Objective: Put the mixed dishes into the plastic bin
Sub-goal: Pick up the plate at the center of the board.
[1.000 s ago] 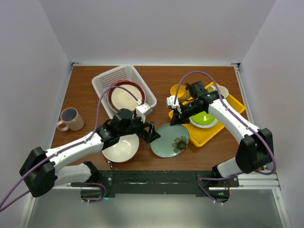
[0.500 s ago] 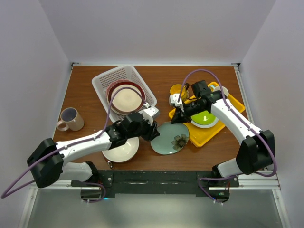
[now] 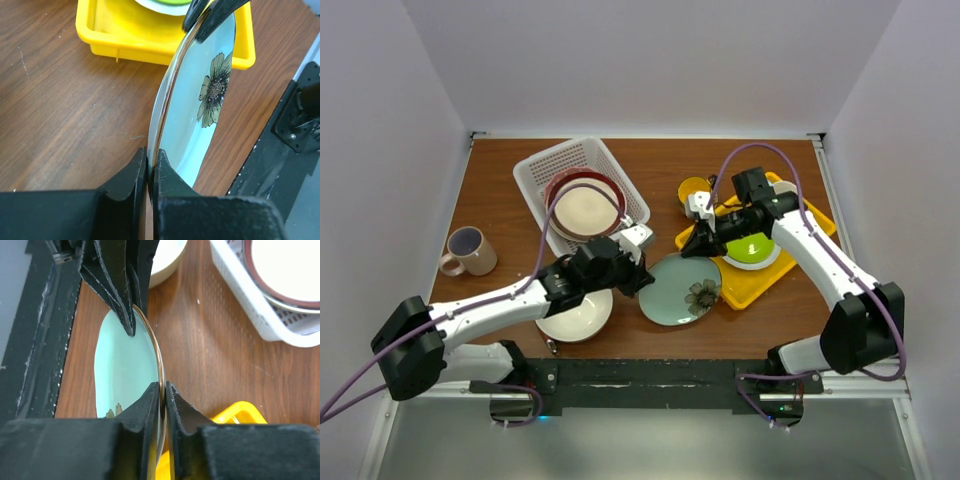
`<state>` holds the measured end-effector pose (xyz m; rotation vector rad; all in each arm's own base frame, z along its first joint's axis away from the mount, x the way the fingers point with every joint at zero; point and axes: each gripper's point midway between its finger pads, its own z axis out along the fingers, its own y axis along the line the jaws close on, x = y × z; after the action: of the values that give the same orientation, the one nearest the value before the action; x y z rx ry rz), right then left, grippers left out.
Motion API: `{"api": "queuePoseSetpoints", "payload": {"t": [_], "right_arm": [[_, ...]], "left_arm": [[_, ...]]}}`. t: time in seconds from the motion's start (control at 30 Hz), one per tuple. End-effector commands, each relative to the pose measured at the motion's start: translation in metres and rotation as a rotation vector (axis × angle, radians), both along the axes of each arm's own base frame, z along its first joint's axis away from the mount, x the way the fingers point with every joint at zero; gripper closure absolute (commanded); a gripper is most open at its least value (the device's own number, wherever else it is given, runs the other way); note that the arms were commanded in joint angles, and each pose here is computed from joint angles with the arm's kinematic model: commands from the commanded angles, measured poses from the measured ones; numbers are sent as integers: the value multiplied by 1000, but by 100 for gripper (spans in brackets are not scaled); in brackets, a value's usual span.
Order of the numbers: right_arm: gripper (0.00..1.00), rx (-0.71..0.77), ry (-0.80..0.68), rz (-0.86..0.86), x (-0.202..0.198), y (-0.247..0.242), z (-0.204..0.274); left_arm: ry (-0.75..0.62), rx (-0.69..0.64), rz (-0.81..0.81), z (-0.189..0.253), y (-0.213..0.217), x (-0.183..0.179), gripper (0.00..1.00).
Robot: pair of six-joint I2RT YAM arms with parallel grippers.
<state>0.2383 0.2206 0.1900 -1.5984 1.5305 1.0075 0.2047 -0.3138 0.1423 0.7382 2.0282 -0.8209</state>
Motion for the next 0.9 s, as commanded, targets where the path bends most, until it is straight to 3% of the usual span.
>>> {"api": "queuePoseSetpoints", "payload": {"t": [0.0, 0.1, 0.23, 0.33, 0.37, 0.87], "right_arm": [[68, 117, -33, -13, -1, -2, 32], [51, 141, -38, -22, -1, -6, 38], [20, 164, -60, -45, 0, -13, 48], [10, 192, -79, -75, 1, -22, 58], [2, 203, -87, -84, 3, -25, 61], [2, 320, -163, -325, 25, -57, 92]], "left_arm": [[-67, -169, 20, 51, -6, 4, 100], [-67, -209, 27, 60, -2, 3, 100], [-67, -253, 46, 73, 7, 6, 100], [-67, -278, 66, 80, 16, 9, 100], [-72, -287, 70, 83, 19, 9, 100], [-164, -345, 272, 127, 86, 43, 100]]}}
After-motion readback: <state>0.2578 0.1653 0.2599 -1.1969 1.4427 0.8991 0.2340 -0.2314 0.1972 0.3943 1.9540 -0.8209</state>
